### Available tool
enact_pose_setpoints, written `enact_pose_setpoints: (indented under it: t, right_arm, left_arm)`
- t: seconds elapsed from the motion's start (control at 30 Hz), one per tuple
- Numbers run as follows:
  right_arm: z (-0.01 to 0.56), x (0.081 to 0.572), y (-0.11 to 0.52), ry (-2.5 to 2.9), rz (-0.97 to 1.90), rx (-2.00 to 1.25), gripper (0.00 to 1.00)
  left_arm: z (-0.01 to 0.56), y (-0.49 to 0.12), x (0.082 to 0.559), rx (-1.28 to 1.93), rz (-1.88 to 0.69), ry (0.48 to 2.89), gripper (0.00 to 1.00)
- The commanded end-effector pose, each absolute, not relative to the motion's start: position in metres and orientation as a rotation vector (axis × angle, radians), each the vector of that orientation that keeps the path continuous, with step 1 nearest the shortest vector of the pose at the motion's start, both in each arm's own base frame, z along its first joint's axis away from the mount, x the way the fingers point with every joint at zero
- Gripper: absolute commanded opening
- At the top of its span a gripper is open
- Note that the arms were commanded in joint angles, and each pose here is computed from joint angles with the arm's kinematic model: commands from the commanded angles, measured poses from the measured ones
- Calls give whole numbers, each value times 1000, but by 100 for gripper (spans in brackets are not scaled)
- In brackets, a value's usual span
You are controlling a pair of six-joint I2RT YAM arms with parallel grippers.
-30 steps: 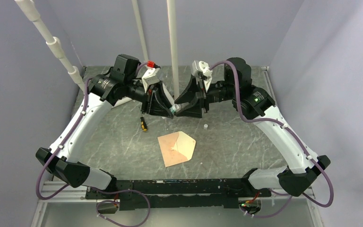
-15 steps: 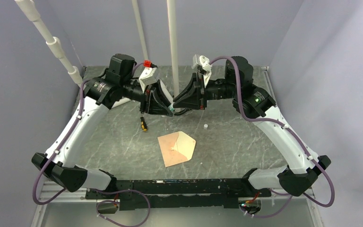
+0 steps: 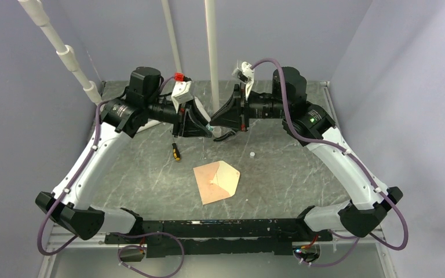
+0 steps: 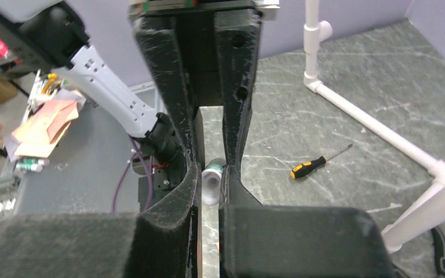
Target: Place the letter into the envelope and seal it
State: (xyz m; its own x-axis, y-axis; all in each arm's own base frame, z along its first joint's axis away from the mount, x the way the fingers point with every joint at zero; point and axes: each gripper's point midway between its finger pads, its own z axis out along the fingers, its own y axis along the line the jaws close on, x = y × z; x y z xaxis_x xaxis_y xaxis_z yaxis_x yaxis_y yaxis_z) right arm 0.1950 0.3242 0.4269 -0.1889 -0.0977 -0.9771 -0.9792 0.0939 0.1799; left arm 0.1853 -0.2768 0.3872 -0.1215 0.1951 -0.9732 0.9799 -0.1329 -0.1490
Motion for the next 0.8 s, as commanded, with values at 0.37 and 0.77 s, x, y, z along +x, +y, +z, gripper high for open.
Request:
enact_pose_setpoints:
  t: [0.37, 0.77]
  right_arm:
    - [447, 300, 308, 1739, 1009, -77, 3]
    - [462, 163, 312, 1287, 1157, -1105, 85]
  left_arm:
    - [405, -270, 243, 1133, -914, 1349, 2]
    - [420, -275, 166, 1384, -1317, 1214, 2]
